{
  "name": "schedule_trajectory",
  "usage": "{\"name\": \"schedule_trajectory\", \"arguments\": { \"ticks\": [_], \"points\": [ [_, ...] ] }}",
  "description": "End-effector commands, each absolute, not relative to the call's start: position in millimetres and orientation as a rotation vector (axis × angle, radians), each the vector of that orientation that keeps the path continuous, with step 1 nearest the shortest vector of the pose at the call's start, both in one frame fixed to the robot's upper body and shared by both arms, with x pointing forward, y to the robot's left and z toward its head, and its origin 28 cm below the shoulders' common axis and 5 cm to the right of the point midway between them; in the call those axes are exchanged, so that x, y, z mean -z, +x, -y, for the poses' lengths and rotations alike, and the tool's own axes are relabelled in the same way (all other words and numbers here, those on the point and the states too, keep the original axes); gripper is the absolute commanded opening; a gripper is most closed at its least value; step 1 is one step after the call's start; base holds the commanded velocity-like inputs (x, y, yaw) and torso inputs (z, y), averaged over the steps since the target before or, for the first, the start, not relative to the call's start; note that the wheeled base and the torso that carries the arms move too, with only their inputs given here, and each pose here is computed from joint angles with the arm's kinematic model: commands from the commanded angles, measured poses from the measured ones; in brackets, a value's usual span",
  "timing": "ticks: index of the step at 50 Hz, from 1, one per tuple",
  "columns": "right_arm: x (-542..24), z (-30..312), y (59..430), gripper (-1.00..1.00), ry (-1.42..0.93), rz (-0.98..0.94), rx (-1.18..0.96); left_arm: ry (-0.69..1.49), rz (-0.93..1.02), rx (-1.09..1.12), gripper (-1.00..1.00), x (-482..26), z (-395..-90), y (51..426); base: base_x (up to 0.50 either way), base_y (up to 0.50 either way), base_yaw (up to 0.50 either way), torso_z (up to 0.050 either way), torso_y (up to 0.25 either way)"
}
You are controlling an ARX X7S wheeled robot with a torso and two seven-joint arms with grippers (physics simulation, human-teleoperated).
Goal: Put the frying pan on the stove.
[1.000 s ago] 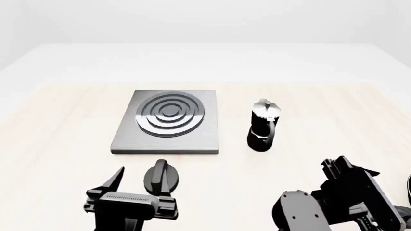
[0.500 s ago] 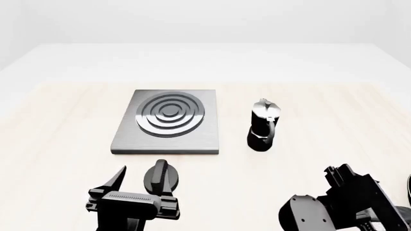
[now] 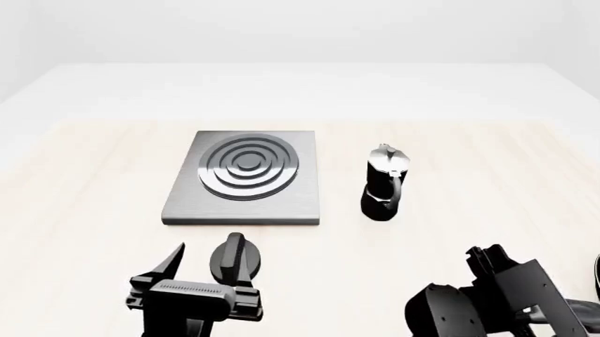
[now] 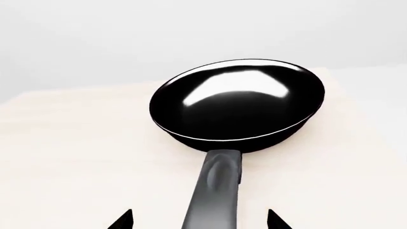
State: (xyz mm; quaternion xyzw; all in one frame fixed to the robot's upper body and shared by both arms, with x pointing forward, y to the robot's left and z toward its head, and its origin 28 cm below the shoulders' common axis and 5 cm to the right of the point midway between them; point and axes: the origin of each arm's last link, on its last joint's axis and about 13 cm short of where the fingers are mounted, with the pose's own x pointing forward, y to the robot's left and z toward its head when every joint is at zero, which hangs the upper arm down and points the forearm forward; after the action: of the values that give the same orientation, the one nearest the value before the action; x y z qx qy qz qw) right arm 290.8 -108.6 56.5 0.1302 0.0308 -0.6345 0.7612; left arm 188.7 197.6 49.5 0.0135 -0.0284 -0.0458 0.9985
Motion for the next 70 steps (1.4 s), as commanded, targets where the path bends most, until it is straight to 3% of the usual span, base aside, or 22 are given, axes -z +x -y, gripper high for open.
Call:
{"name": "schedule_trajectory", "arguments": {
  "ticks": [1, 70],
  "points": [
    [-59, 109, 295, 1.00, 0.328, -0.081, 1.391, 0.028, 0.057, 0.091, 1.00, -50, -198, 189, 0.00, 0.00, 0.00, 0.000, 0.000],
    [-45, 116, 299, 1.00, 0.375, -0.144, 1.421, 0.034, 0.053, 0.095, 1.00, -48, -197, 189, 0.00, 0.00, 0.00, 0.000, 0.000]
  ]
}}
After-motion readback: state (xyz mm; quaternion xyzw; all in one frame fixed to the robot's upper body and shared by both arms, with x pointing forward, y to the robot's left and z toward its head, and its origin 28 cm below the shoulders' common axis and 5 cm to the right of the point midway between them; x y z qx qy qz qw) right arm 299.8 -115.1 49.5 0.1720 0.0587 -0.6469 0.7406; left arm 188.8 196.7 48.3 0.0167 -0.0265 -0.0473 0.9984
